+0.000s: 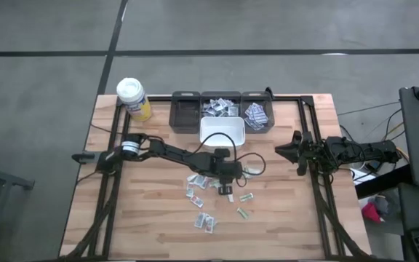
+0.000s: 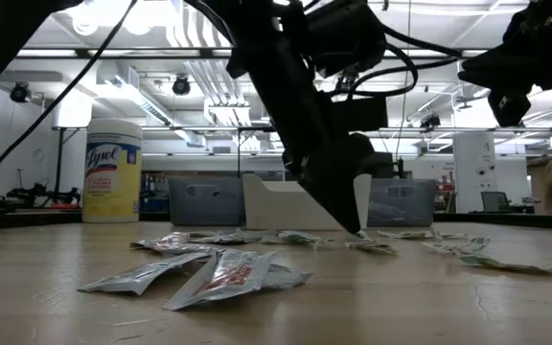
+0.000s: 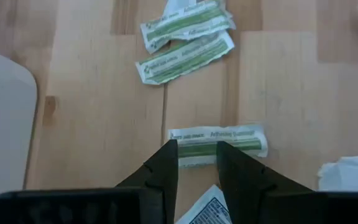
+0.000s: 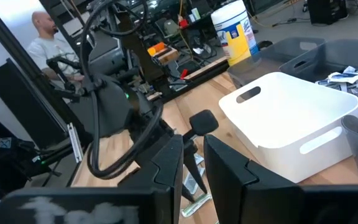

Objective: Pick & Place First Aid Supplies
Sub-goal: Put the green bandage pack into the left black bin

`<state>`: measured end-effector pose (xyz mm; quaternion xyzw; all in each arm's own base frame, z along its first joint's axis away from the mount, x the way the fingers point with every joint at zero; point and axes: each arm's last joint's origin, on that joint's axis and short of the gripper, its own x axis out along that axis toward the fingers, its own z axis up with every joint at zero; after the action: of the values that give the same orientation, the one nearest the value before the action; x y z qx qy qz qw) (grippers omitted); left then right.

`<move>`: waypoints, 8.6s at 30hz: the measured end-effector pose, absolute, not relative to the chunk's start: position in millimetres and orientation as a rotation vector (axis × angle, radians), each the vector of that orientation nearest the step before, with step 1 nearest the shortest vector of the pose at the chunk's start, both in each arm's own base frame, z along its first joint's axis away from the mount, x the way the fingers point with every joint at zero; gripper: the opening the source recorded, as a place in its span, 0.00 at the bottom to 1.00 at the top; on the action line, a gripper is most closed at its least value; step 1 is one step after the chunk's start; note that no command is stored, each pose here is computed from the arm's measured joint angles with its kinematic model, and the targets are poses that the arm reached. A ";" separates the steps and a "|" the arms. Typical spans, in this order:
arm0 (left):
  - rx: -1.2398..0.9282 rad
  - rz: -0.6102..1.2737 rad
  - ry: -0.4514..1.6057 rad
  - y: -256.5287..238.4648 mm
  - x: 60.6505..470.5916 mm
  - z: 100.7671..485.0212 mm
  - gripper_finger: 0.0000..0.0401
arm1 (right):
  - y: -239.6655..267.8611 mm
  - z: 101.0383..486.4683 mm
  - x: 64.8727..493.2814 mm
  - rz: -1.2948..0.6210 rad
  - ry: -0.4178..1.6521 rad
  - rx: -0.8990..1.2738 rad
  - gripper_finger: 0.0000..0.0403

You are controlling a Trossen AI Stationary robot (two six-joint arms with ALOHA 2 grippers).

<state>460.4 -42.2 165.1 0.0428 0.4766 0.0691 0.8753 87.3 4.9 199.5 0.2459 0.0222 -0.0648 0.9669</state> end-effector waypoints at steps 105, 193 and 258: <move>0.143 0.282 1.103 -34.9 454.3 285.0 0.00 | 4.9 199.5 87.3 -0.132 0.045 0.497 0.16; 0.114 -0.012 0.825 -36.9 449.1 266.5 0.21 | 4.9 199.5 87.3 -0.132 0.045 0.497 0.16; 0.377 -0.192 1.211 -98.8 429.0 150.4 0.07 | 4.9 199.5 87.3 -0.132 0.044 0.497 0.16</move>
<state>429.0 -98.8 150.4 0.1760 0.5647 -0.0895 0.8013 87.3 4.9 199.5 0.2459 0.0220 -0.0654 0.9668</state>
